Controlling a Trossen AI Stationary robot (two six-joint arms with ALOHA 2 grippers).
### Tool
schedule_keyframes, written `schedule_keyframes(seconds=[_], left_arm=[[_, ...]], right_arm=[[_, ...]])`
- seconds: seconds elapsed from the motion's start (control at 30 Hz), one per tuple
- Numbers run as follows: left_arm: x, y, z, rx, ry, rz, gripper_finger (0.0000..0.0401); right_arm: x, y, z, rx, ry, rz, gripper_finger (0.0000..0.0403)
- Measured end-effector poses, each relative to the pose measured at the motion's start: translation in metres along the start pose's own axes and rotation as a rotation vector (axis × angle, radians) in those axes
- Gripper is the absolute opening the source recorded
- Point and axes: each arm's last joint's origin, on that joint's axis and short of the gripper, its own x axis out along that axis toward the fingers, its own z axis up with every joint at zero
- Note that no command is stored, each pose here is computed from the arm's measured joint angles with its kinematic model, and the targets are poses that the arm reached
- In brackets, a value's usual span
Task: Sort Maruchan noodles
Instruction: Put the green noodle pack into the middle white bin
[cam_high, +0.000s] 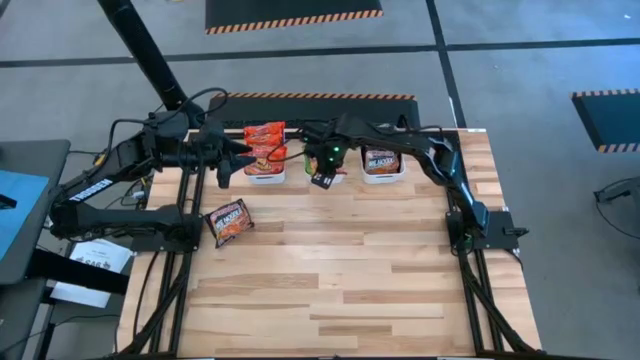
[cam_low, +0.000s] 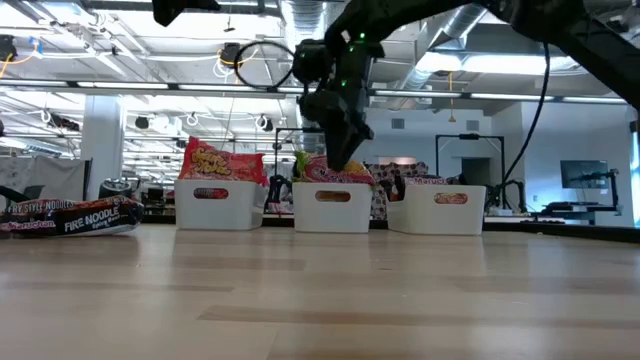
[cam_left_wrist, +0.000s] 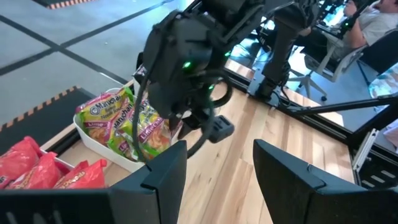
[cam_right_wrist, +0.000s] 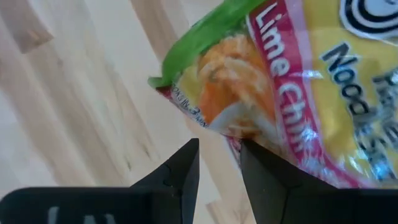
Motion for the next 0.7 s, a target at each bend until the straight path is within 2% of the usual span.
schedule_keyframes(seconds=[0.17, 0.4, 0.47, 0.7], left_arm=[[0.000, 0.001, -0.001, -0.001, 0.013, 0.014, 0.0174], [0.000, 0.002, -0.001, 0.000, 0.003, 0.050, 0.0174], [0.000, 0.002, -0.001, 0.000, 0.003, 0.052, 0.0174], [0.000, 0.002, -0.001, 0.052, 0.002, 0.067, 0.0174]], right_arm=[[0.011, -0.011, 0.003, 0.022, 0.008, -0.006, 0.0141], [0.007, -0.032, 0.014, 0.061, -0.109, -0.021, 0.0141], [0.007, -0.037, 0.014, 0.072, -0.103, 0.006, 0.0141], [0.037, -0.032, 0.012, 0.065, -0.005, 0.029, 0.0141]])
